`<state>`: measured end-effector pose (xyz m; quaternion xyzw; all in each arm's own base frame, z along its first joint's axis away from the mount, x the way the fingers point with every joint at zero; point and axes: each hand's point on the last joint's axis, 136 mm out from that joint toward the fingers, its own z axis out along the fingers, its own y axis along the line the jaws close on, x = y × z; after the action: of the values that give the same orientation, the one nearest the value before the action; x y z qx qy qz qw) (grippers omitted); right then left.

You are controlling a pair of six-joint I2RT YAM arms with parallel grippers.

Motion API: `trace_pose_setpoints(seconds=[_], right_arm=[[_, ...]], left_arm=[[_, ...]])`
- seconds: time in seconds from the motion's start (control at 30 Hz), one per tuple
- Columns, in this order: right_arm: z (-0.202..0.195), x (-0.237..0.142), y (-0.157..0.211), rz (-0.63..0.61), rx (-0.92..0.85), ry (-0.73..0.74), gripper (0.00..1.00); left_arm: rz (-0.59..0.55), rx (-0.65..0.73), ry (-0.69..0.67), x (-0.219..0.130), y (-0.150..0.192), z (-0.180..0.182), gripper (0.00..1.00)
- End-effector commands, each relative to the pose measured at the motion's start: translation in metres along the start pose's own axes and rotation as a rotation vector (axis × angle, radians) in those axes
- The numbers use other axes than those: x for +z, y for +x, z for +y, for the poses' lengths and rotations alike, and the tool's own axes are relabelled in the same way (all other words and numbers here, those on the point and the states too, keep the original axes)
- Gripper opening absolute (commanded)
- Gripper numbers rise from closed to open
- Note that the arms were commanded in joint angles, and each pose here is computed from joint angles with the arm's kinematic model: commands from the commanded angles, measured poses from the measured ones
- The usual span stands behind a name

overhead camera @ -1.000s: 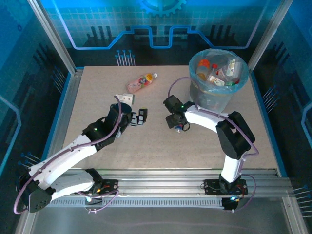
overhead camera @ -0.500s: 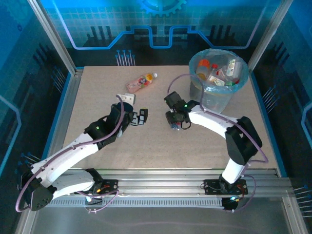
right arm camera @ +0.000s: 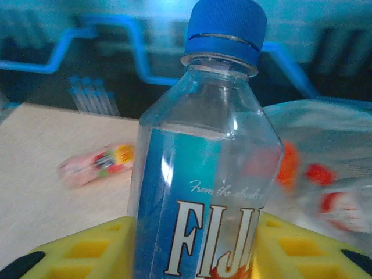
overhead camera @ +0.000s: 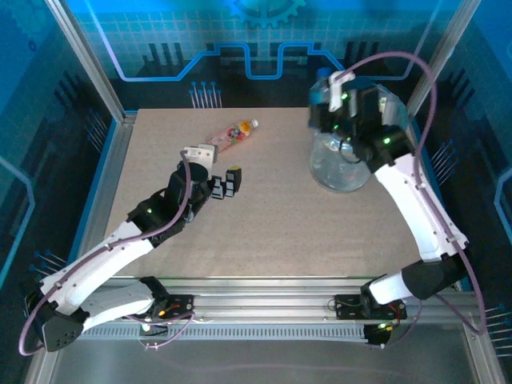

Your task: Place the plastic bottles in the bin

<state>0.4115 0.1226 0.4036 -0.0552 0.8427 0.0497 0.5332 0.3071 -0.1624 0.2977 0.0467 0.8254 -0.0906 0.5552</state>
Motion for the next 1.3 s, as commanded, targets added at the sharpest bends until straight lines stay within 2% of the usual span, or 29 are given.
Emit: trace_pose_setpoints(seconds=[0.0,0.2,0.43,0.53,0.57,0.6,0.63,0.77,0.87,1.07,1.27], right_arm=[[-0.031,0.028,0.016,0.140,-0.044,0.096,0.47],[-0.071,0.054,0.020,0.245,-0.072,0.245,0.49],[-0.099,0.057,0.016,0.246,-0.149,0.408,0.53],[-0.105,0.054,0.011,0.235,-0.162,0.442,0.61],[-0.107,0.053,0.010,0.232,-0.162,0.450,0.67],[-0.109,0.051,0.008,0.228,-0.163,0.458,0.77],[-0.109,0.050,0.007,0.224,-0.166,0.463,0.81],[-0.111,0.047,0.002,0.213,-0.172,0.465,0.82],[-0.104,0.049,0.001,0.207,-0.175,0.430,0.78],[-0.085,0.076,0.018,0.254,-0.200,0.322,0.54],[-0.101,0.104,0.055,0.367,-0.144,0.305,0.44]], left_arm=[[-0.025,0.003,0.003,0.000,-0.008,0.000,0.99],[-0.011,0.005,0.014,0.001,-0.006,-0.003,0.99],[0.001,0.011,0.006,0.001,-0.003,0.000,0.99],[-0.004,0.009,0.006,0.001,-0.005,-0.001,0.99],[-0.002,0.012,0.007,0.001,-0.004,-0.001,0.99],[-0.005,0.012,0.008,0.001,-0.005,-0.002,0.99],[-0.006,0.011,0.006,0.002,-0.006,-0.002,0.99],[-0.008,0.014,0.008,0.002,-0.008,-0.003,0.99],[-0.004,0.017,0.005,0.004,-0.007,-0.003,0.99],[0.016,0.020,0.006,0.009,-0.002,-0.005,0.99],[0.025,0.024,0.005,0.011,-0.001,-0.005,0.99]])
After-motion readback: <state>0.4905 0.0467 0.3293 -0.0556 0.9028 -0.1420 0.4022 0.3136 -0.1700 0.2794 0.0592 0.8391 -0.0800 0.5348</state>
